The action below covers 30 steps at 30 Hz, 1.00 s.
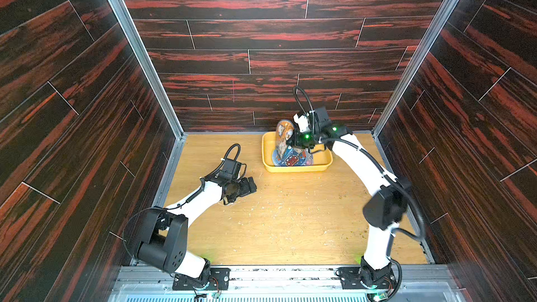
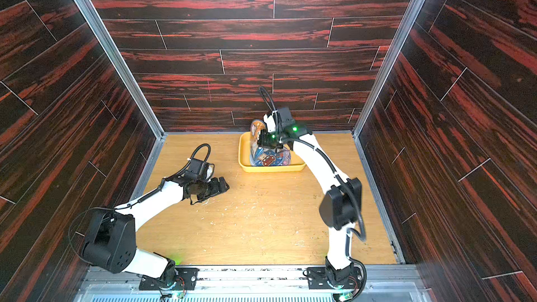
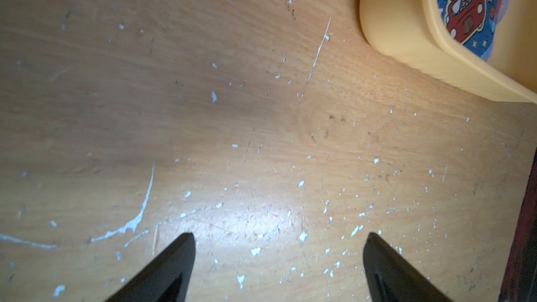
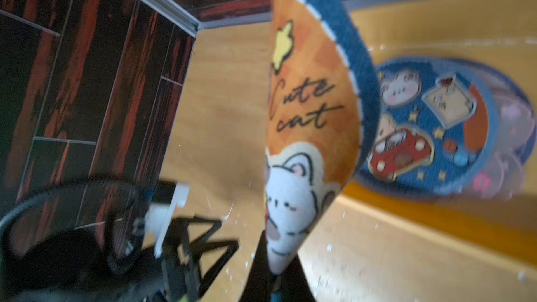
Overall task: Put the coasters into the storage box
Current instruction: Place the coaster in the storage box.
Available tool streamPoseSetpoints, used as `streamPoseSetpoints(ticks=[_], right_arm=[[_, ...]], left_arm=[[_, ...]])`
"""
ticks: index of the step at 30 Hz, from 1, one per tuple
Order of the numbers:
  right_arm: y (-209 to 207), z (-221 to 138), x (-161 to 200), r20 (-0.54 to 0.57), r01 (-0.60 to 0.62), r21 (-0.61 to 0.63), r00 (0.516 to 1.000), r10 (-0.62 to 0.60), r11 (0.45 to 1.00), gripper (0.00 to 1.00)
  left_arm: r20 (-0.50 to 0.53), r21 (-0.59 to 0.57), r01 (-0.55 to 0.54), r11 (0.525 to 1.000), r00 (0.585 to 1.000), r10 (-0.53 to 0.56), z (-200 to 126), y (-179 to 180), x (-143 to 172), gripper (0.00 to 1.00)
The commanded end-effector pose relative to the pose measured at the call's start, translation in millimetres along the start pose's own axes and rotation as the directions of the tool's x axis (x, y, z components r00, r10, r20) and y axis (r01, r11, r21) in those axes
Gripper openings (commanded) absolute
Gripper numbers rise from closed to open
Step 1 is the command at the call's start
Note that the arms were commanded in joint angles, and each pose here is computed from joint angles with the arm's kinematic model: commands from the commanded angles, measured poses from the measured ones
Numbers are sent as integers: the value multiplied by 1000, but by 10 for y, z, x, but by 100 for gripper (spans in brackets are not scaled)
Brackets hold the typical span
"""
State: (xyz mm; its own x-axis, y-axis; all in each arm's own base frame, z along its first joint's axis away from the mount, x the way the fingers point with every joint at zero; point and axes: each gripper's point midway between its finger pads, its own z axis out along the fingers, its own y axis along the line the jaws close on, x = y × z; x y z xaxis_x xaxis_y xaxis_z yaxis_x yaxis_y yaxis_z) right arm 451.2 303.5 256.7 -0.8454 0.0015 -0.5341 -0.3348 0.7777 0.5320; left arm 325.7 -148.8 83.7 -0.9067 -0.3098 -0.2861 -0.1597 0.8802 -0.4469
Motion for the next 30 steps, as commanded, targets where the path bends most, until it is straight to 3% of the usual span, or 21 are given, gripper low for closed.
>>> streamPoseSetpoints(ticks=[1, 6, 11, 22, 24, 27, 30], right_arm=[[-142, 297, 51, -79, -10, -30, 997, 7, 999, 0], [-311, 623, 43, -118, -59, -57, 992, 52, 997, 0], [-698, 862, 153, -161, -106, -8, 982, 103, 994, 0], [-1454, 896, 364, -199, -125, 167, 967, 157, 978, 0], [-1563, 885, 406, -208, -108, 216, 966, 154, 970, 9], [-1719, 835, 429, -211, -73, 295, 968, 139, 953, 31], [-1781, 764, 408, -208, -48, 328, 970, 122, 943, 43]], left_arm=[[3, -7, 16, 1000, 1000, -16, -68, 48, 52, 94], [7, -10, 24, 1000, 1000, -24, -75, 60, 57, 94], [12, -12, 23, 1000, 1000, -23, -93, 63, 54, 94], [17, -30, 22, 999, 1000, -21, -99, 91, 43, 94], [18, -33, 22, 999, 1000, -21, -99, 95, 39, 94], [26, -42, 19, 999, 1000, -18, -119, 97, 15, 94], [33, -52, 14, 999, 999, -12, -142, 108, 1, 94]])
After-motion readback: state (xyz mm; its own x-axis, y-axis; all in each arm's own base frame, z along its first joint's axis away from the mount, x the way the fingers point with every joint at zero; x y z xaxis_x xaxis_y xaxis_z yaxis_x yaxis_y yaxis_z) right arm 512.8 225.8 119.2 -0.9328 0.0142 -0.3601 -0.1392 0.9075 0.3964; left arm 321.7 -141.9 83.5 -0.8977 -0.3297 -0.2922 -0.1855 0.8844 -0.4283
